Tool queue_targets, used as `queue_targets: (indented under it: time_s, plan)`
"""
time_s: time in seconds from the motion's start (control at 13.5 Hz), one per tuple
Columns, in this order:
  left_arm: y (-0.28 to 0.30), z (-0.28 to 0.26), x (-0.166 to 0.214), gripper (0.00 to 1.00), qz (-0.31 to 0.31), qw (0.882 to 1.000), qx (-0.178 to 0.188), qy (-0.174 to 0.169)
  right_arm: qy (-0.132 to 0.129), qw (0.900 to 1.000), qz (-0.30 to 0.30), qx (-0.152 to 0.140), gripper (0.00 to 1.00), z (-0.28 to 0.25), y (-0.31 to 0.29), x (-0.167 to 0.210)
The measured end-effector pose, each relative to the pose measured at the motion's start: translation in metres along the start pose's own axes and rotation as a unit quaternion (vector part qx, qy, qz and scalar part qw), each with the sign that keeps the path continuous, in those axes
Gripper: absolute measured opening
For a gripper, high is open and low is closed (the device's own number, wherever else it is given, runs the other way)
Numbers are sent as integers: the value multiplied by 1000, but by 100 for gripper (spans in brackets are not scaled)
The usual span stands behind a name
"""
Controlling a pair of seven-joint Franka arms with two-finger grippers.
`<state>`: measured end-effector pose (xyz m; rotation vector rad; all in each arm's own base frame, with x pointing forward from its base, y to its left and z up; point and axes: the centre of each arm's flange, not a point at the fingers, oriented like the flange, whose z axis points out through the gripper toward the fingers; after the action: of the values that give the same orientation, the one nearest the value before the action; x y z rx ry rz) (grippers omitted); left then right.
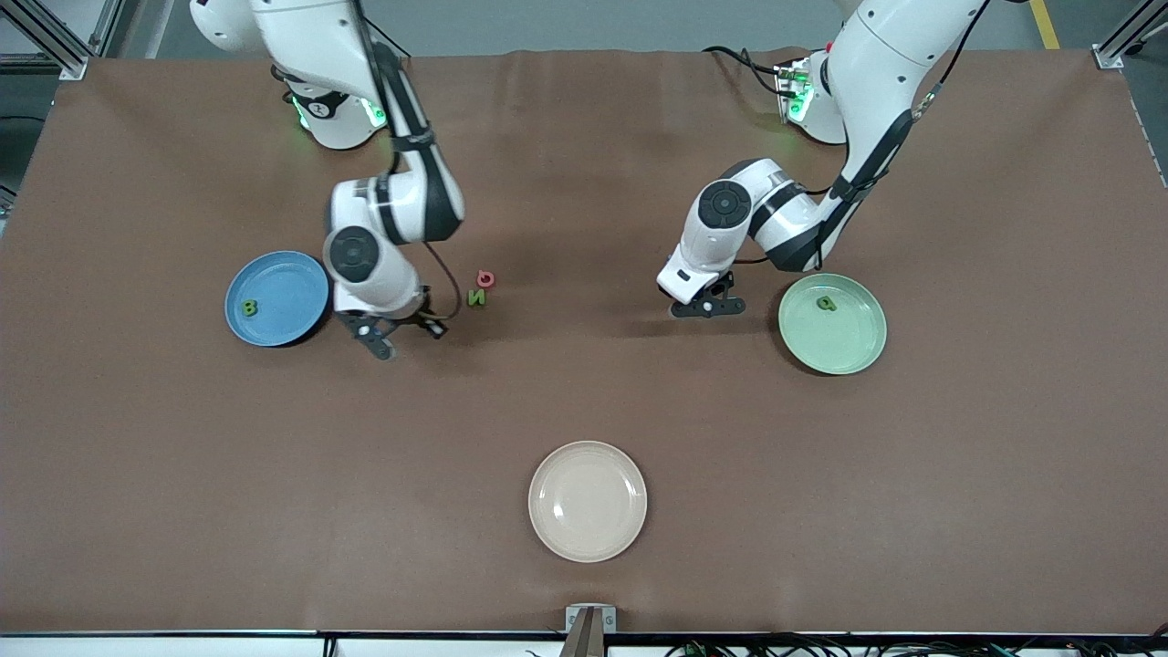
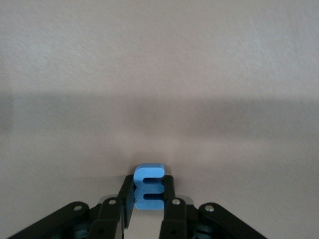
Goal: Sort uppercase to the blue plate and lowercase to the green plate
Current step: 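Place the m on the green plate while the right gripper places C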
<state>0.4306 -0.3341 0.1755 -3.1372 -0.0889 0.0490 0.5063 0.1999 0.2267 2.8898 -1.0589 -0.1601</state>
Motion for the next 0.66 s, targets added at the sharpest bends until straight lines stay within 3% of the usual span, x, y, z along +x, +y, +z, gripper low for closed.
queue_targets:
  time_s: [0.37,0.66]
  plan:
    - [-37,-25,35,27,-22,999,-3,27,3,995,-82,-50,35,-50,107,71]
    - [-78,-35,46,27,2,1000,-1,25,-11,991,-121,-53,35,-53,169,102]
